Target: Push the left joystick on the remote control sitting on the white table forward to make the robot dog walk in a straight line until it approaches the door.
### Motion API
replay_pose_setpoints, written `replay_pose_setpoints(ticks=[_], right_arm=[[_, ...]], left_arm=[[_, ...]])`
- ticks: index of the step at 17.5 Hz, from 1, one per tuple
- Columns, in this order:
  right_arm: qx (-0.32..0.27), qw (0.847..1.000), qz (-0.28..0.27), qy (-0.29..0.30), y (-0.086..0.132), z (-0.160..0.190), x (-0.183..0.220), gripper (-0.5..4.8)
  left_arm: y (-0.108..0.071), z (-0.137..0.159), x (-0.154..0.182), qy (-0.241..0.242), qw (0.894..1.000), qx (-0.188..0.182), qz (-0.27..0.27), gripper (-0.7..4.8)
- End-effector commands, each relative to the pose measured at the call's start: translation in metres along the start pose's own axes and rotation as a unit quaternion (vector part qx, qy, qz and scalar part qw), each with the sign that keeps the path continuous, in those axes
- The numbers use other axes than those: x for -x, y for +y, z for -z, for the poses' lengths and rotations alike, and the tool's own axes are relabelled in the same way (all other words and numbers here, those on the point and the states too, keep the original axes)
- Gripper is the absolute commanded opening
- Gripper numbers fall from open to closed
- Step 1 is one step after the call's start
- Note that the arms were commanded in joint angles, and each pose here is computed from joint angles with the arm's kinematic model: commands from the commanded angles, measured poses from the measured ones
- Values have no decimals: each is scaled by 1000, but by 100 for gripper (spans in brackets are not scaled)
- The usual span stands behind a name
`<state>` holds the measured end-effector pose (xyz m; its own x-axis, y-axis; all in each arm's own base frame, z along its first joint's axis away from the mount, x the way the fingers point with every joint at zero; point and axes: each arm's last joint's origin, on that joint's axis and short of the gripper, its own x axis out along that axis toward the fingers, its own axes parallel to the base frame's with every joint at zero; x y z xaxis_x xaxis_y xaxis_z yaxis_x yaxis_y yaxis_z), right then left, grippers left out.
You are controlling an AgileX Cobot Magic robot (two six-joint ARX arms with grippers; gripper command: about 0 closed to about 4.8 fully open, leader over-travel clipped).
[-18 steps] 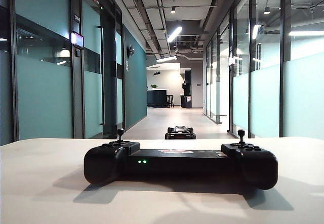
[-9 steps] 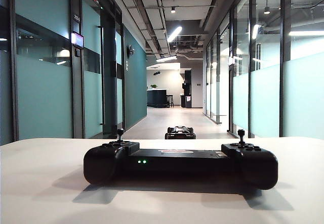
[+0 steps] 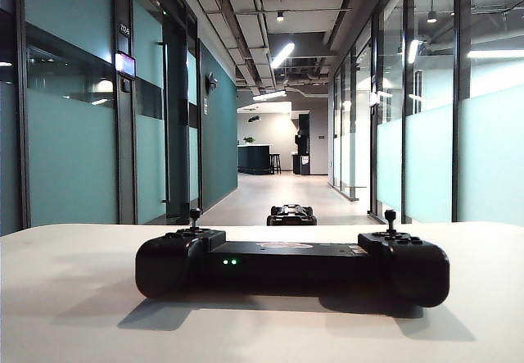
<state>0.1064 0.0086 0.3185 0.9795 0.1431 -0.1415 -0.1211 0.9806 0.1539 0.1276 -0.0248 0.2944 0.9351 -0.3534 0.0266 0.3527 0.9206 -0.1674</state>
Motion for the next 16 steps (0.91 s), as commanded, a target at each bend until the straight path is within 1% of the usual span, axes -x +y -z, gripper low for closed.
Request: replay_pose_setpoints(ticks=[1,3,6,7,10,12,14,15,16], right_arm=[[-8,997,-29,65,10,-8,-9,-6],[-33,991,-65,110,24,-8,-20,-6],[-40,985,-88,144,39,-3,-28,-6],[-48,981,-89,166,45,0,-31,-6],[-35,973,-91,210,62,10,-36,-6],[-25,963,-103,247,74,17,-40,-6],[-39,956,-97,275,80,22,-44,-6],[-52,949,-89,298,84,25,-48,-6],[-56,945,-85,311,87,27,-51,-6]], left_arm=[[-11,-5,-15,45,998,22,41,-5],[-21,-4,-29,108,992,30,65,-5],[-27,-7,-39,163,983,35,75,-5],[-28,-10,-42,179,980,38,82,-5],[-30,-16,-49,201,973,45,102,-5],[-31,-21,-53,214,970,49,108,-5],[-32,-24,-56,225,967,51,109,-5],[-33,-25,-60,236,963,55,118,-5],[-33,-26,-61,241,961,57,123,-5]])
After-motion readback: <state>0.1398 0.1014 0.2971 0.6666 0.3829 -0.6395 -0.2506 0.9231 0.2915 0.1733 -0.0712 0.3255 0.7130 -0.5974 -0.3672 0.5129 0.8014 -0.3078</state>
